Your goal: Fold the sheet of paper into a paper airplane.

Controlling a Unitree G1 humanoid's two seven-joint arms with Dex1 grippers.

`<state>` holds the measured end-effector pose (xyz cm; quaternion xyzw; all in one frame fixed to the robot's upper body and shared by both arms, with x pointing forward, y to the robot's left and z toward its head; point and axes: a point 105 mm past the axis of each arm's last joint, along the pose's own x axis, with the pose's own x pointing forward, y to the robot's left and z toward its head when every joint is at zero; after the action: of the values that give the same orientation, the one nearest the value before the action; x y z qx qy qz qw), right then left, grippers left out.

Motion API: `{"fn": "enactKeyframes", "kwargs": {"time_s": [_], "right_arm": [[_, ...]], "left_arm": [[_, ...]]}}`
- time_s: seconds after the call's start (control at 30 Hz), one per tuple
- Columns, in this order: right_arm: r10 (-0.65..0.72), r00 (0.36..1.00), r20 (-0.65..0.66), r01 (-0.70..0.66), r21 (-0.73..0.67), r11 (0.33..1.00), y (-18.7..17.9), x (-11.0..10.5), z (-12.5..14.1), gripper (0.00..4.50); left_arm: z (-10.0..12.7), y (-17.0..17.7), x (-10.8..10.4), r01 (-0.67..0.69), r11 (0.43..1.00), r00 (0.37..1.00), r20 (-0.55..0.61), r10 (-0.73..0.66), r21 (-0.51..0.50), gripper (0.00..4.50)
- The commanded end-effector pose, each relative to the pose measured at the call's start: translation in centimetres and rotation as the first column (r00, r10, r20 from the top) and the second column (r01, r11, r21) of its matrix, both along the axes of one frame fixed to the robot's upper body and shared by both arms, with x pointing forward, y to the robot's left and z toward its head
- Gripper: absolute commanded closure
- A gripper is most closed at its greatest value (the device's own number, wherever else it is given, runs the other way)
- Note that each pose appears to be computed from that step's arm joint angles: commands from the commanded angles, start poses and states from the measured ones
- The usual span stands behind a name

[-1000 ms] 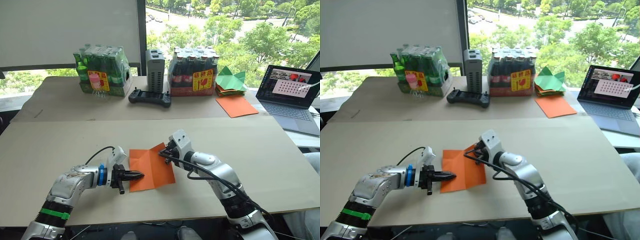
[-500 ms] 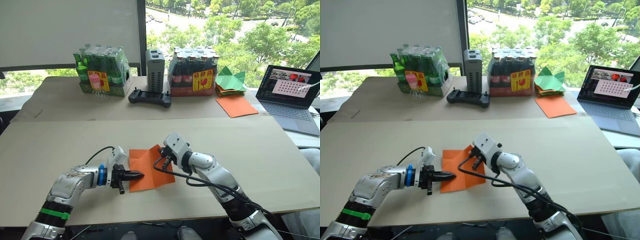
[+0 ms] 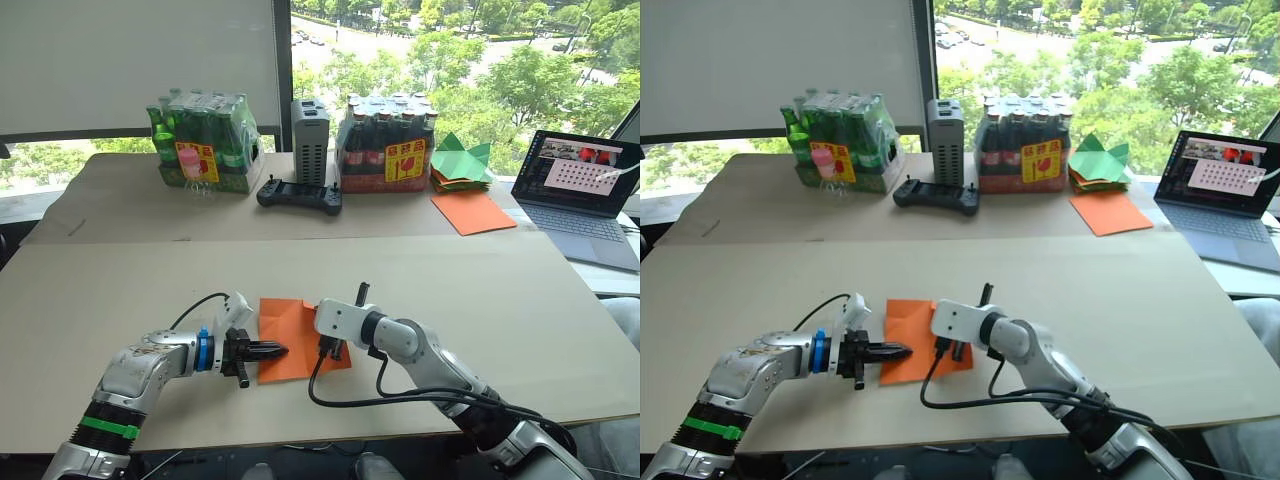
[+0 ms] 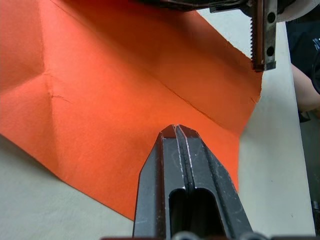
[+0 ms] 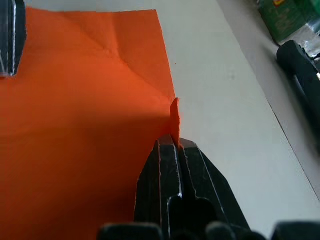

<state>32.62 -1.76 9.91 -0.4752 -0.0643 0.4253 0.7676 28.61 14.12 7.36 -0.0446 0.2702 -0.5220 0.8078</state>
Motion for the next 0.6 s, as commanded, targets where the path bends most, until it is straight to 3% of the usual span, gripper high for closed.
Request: {"fn": "enactKeyframes", "kwargs": {"time_s": [0.03,0.27,0.4,0.6], "right_arm": [[0.085,0.985,0.148,-0.067,-0.127,0.99,0.4,0.1,0.1,4.44],[0.187,0.958,0.216,-0.125,-0.271,0.954,0.5,0.2,-1.0,4.44],[0.208,0.957,0.204,-0.143,-0.293,0.945,0.7,0.0,-1.4,4.44],[0.21,0.963,0.172,-0.157,-0.276,0.948,0.9,-0.4,-1.9,4.44]], "left_arm": [[-0.9,0.3,0.2,-0.041,0.998,0.999,-0.021,0.042,0.038,4.5],[1.1,0.0,1.6,-0.102,0.994,0.995,-0.002,0.101,-0.036,4.5],[4.3,-0.3,3.5,-0.178,0.973,0.984,0.001,0.18,-0.144,4.5],[7.8,0.3,4.6,-0.211,0.955,0.974,0.043,0.224,-0.207,4.5]]}}
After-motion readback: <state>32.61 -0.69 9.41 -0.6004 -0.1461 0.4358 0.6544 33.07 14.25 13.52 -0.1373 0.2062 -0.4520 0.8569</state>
